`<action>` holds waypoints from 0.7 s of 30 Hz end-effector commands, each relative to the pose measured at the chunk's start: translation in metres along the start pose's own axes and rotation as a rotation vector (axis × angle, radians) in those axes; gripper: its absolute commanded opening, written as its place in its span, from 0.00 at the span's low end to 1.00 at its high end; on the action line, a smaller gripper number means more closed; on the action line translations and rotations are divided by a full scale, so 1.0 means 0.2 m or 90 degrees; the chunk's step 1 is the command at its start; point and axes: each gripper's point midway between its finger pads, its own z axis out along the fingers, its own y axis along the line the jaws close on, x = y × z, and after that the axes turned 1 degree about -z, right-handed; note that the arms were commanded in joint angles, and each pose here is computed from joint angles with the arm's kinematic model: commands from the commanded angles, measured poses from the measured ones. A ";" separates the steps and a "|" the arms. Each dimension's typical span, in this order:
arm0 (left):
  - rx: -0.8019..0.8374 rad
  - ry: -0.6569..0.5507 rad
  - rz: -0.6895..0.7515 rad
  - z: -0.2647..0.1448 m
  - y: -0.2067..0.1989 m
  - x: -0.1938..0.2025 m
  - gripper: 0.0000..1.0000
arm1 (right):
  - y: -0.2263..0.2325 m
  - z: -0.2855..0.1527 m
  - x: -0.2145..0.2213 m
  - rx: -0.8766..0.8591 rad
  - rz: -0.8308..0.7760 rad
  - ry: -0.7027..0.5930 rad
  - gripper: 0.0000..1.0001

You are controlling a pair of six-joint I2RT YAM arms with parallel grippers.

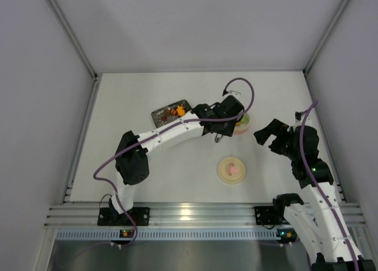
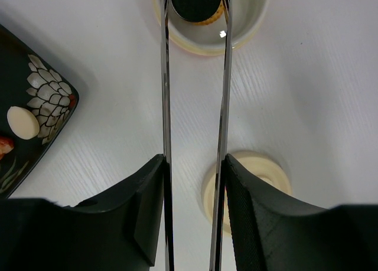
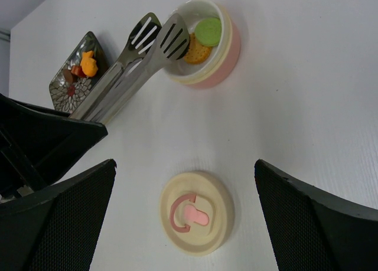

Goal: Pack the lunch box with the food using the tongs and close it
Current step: Place the fake food in the packing box.

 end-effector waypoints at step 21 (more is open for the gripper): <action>-0.014 -0.140 -0.047 -0.52 0.16 -0.19 0.48 | 0.02 -0.01 -0.06 -0.009 -0.003 -0.024 1.00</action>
